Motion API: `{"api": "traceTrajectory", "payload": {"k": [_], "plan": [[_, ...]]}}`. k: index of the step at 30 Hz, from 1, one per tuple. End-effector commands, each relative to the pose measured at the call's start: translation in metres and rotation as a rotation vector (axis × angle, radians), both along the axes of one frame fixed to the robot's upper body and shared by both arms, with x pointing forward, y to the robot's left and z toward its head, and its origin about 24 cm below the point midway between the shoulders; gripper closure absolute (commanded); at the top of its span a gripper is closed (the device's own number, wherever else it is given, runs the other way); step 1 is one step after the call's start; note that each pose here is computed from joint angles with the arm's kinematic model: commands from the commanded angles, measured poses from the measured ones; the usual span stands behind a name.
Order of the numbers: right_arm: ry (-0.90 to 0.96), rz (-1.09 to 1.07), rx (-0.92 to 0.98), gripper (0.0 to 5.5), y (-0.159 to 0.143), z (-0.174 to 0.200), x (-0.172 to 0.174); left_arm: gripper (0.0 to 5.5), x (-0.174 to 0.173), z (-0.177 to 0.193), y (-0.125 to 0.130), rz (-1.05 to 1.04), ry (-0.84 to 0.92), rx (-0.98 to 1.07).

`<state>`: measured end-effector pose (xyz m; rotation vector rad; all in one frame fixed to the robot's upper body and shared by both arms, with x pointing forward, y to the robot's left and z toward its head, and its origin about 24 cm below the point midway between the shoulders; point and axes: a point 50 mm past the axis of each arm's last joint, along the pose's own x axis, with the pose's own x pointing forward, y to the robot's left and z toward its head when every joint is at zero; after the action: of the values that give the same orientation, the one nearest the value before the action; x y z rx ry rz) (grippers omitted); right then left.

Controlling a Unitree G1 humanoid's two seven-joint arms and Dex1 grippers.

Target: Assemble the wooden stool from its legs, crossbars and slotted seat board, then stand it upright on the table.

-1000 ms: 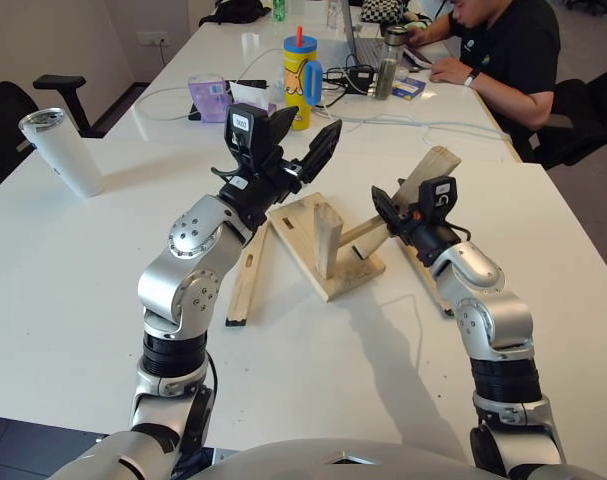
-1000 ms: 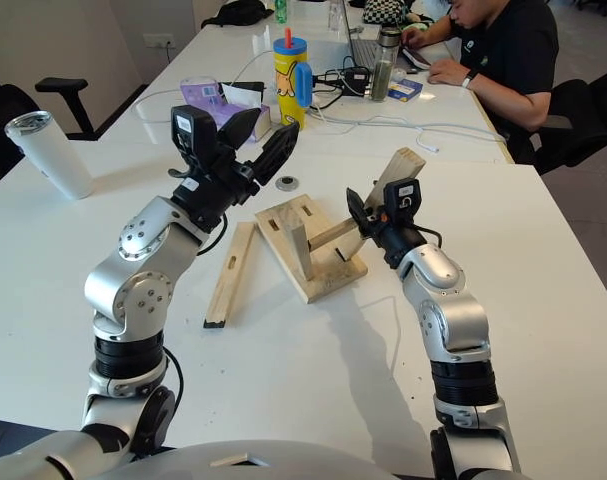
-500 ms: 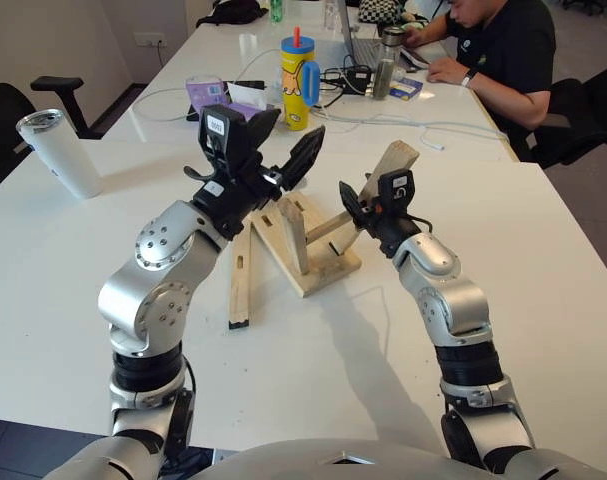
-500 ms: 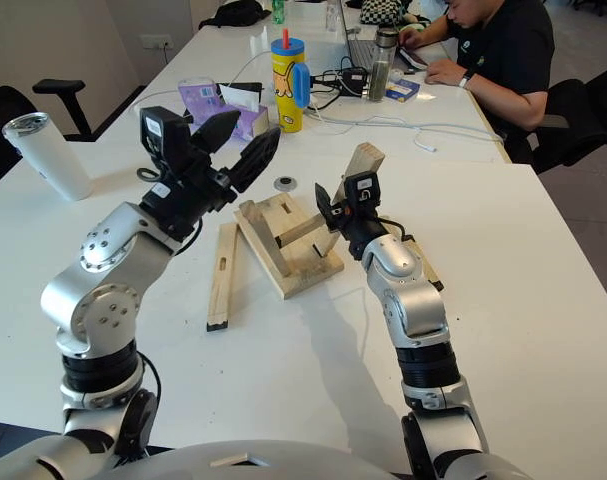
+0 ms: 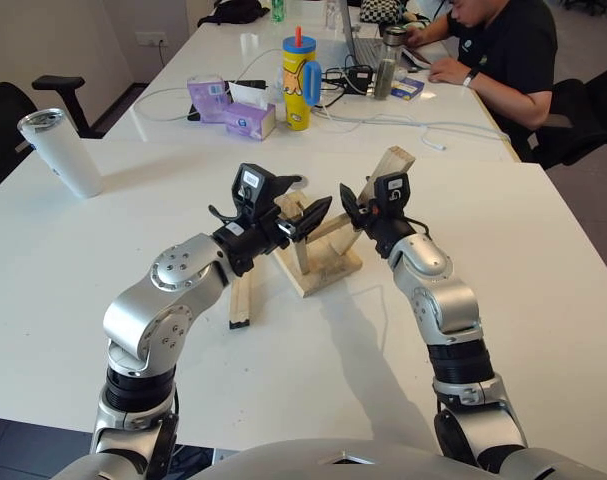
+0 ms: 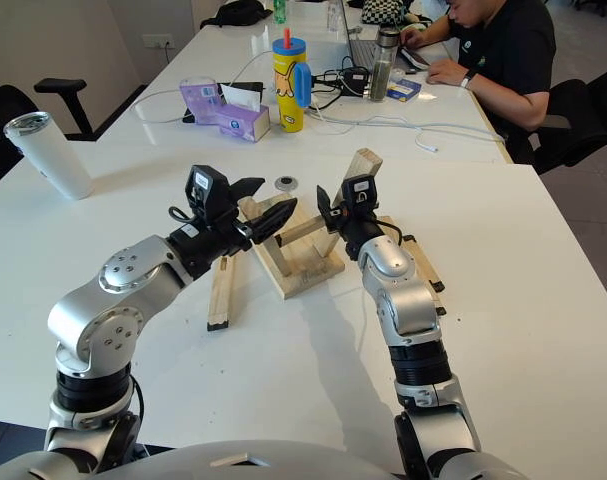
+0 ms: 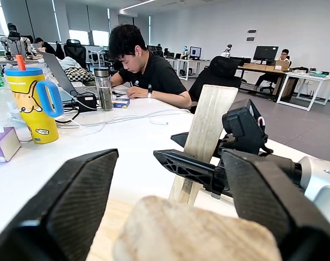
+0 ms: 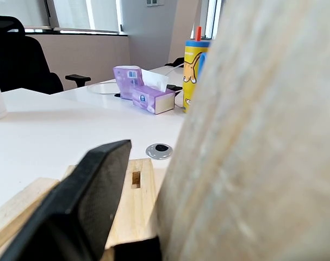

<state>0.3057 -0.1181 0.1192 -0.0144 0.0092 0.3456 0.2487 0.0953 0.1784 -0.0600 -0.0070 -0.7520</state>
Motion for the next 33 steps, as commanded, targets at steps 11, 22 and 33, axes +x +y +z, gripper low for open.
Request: {"api": "traceTrajectory", "payload": {"k": [11,22,33], "plan": [[0.143,0.068,-0.023,2.73,-0.003,-0.026,-0.009,3.23,0.003,-0.011,0.002,0.018,0.025,0.02],[0.084,0.145,0.033,1.94,-0.013,-0.007,-0.014,3.27,0.003,-0.016,0.005,0.042,0.022,0.047],[-0.179,0.156,0.099,1.94,-0.04,0.069,-0.004,3.31,0.003,-0.018,0.008,0.046,0.013,0.083]]}}
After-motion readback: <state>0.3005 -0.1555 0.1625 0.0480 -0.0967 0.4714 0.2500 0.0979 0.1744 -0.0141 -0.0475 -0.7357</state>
